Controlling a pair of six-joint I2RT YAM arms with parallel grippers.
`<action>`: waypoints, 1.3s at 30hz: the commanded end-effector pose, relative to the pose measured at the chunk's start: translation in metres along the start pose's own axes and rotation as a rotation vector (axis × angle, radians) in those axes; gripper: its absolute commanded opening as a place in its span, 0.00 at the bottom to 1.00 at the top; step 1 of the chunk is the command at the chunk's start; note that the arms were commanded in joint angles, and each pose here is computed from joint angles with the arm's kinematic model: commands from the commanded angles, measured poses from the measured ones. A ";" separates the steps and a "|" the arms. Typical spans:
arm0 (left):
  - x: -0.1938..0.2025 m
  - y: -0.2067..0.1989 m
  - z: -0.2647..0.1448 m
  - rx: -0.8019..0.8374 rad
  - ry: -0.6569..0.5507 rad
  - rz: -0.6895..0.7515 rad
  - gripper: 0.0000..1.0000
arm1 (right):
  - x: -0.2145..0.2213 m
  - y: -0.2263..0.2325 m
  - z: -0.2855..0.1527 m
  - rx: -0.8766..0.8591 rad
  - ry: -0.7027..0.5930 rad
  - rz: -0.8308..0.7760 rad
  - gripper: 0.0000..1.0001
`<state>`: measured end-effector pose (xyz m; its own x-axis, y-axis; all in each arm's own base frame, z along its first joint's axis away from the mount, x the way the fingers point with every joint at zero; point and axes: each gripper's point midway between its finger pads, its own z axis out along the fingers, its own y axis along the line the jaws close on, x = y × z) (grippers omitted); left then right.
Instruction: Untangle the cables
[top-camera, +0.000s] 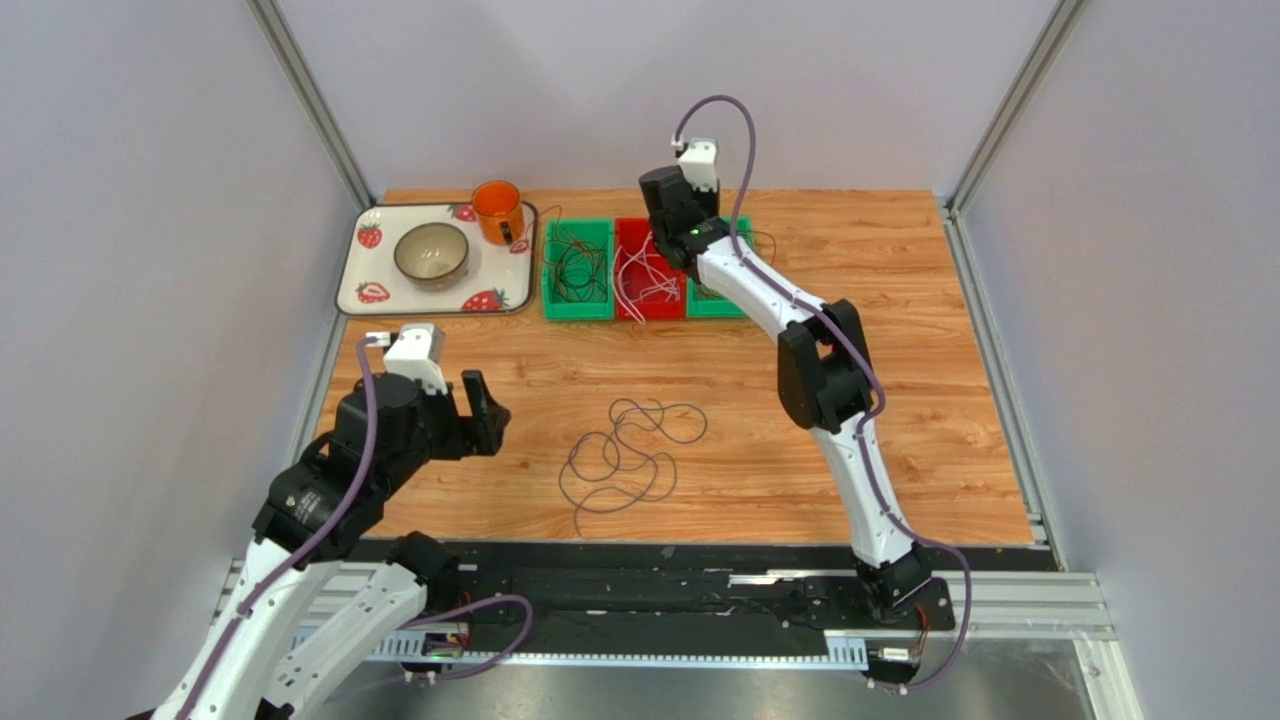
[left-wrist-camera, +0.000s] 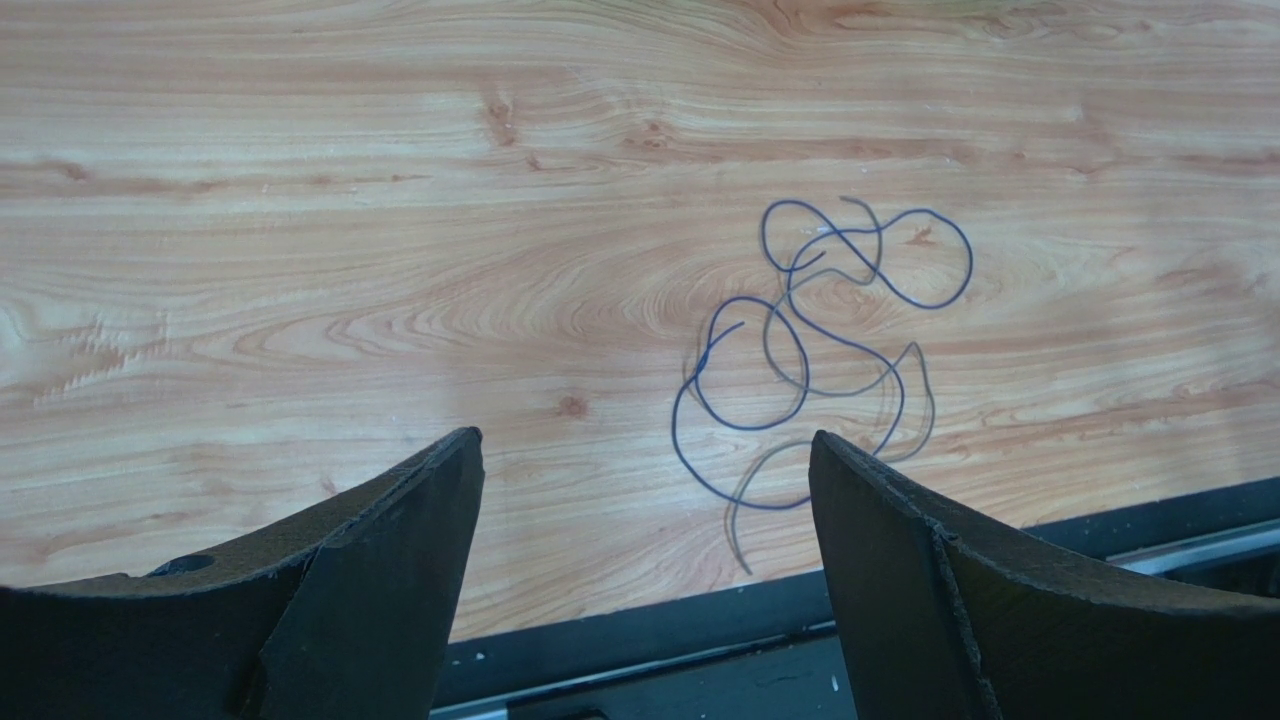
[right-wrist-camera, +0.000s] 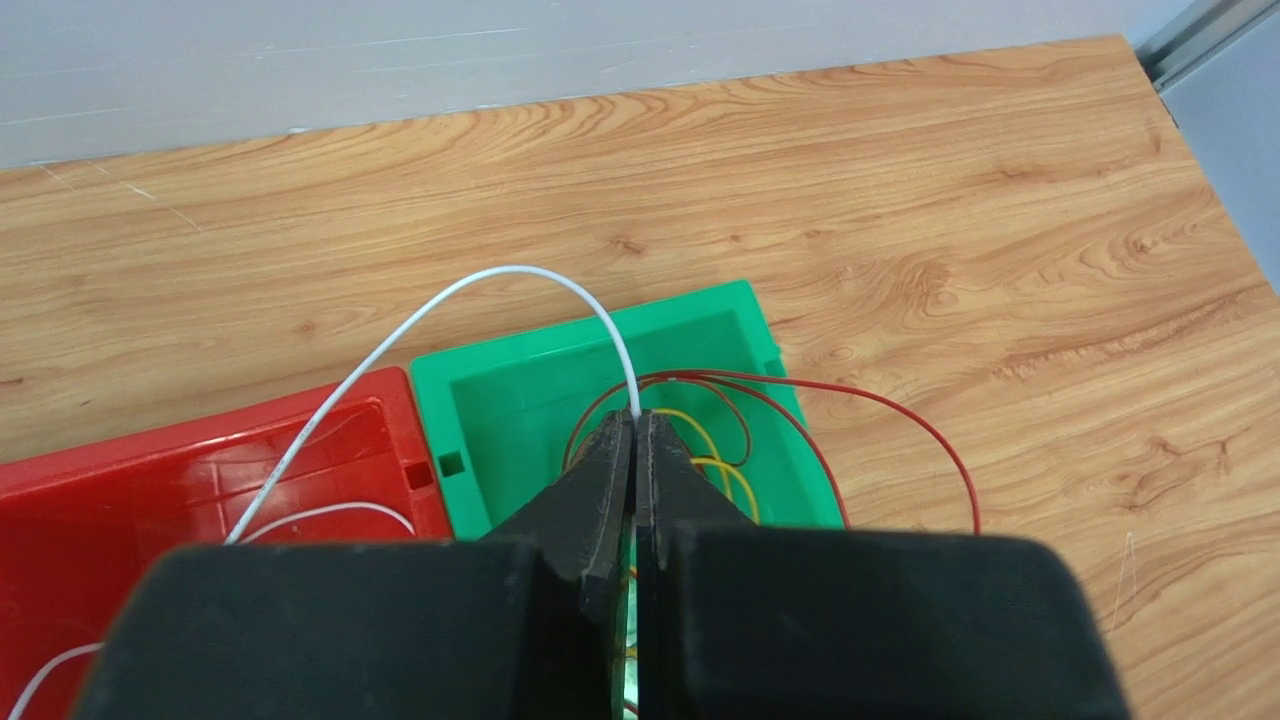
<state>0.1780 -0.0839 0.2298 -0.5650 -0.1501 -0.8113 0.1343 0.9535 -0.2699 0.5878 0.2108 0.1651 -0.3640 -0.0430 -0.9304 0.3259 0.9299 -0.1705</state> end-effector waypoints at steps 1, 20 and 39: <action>-0.003 0.000 -0.001 -0.009 -0.006 -0.018 0.88 | -0.010 0.023 -0.006 -0.035 -0.026 -0.001 0.00; -0.002 0.001 0.001 -0.014 0.005 -0.016 0.88 | 0.060 0.081 -0.024 -0.348 0.175 -0.008 0.01; -0.003 0.001 0.000 -0.014 -0.003 -0.021 0.87 | 0.003 0.037 -0.066 -0.376 0.175 -0.058 0.56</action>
<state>0.1783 -0.0841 0.2272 -0.5754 -0.1457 -0.8048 0.1299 0.9552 -0.2658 0.5468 0.2831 0.1058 -0.5993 -0.0758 -0.7969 -0.0435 0.9971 -0.0621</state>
